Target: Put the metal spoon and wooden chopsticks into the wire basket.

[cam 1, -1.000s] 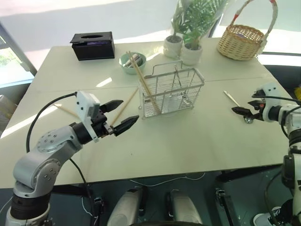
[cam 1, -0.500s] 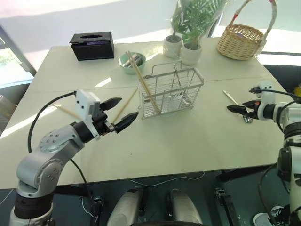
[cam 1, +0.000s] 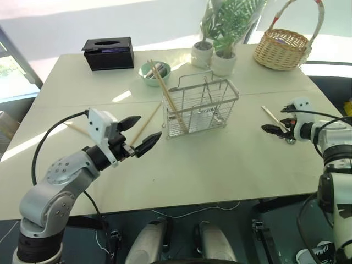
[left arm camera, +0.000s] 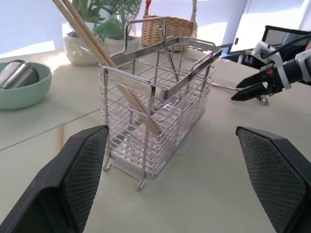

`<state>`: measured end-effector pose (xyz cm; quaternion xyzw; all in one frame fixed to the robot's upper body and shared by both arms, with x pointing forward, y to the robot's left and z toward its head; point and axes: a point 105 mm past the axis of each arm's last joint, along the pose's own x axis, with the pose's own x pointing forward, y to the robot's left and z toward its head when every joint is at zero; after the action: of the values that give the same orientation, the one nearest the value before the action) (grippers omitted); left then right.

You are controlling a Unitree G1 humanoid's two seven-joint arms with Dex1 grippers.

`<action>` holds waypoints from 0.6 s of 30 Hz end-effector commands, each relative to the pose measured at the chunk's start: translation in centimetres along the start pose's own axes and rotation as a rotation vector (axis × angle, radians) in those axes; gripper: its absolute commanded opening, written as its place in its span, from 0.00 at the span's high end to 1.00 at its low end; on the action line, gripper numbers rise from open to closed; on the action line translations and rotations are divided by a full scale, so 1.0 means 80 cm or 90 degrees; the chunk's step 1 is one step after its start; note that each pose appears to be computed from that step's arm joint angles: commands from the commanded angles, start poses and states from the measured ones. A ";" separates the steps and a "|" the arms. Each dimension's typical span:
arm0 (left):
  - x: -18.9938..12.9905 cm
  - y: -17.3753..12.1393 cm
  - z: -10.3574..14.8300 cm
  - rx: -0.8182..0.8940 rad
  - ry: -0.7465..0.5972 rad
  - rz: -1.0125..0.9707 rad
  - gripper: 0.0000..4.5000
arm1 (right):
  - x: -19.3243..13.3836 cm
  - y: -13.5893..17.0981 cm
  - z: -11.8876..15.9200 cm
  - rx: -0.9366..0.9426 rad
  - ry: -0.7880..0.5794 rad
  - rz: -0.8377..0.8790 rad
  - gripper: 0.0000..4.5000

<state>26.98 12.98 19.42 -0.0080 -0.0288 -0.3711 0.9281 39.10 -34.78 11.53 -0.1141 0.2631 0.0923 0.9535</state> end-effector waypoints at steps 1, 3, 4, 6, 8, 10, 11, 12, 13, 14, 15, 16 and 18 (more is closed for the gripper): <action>0.000 -0.008 0.016 0.025 -0.033 -0.006 0.02 | -0.005 -0.016 0.011 -0.010 -0.031 -0.053 0.00; 0.001 -0.007 0.017 0.024 -0.036 -0.006 0.02 | -0.005 -0.017 0.010 -0.014 -0.030 -0.062 0.00; 0.001 -0.007 0.017 0.024 -0.036 -0.006 0.02 | -0.004 -0.017 0.010 -0.016 -0.028 -0.066 0.00; 0.002 -0.005 0.017 0.026 -0.036 -0.005 0.02 | -0.002 -0.015 0.010 0.000 -0.029 -0.064 0.00; 0.003 -0.004 0.018 0.028 -0.037 -0.005 0.02 | 0.000 -0.012 0.011 0.024 -0.031 -0.057 0.00; 0.003 -0.003 0.019 0.030 -0.039 -0.003 0.02 | 0.001 -0.008 0.011 0.057 -0.029 -0.041 0.00; 0.003 -0.003 0.020 0.031 -0.040 -0.002 0.02 | 0.001 -0.007 0.011 0.066 -0.029 -0.035 0.00; 0.003 -0.003 0.020 0.032 -0.040 0.000 0.02 | 0.002 -0.004 0.010 0.080 -0.026 -0.024 0.00; 0.002 -0.003 0.020 0.033 -0.041 0.003 0.02 | 0.002 -0.002 0.010 0.093 -0.024 -0.015 0.00; 0.002 -0.003 0.020 0.034 -0.041 0.005 0.02 | 0.002 0.000 0.009 0.103 -0.022 -0.009 0.00; 0.001 -0.003 0.020 0.034 -0.041 0.007 0.02 | 0.002 0.001 0.009 0.107 -0.021 -0.005 0.00; 0.000 -0.003 0.020 0.035 -0.042 0.009 0.02 | 0.002 0.000 0.009 0.107 -0.020 -0.005 0.00; -0.001 -0.001 0.021 0.036 -0.042 0.016 0.02 | 0.001 0.000 0.008 0.110 -0.018 -0.005 0.00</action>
<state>27.25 13.10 19.65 -0.0075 -0.0361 -0.3593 0.9325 39.06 -34.82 10.89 -0.0398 0.2717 0.0621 0.9595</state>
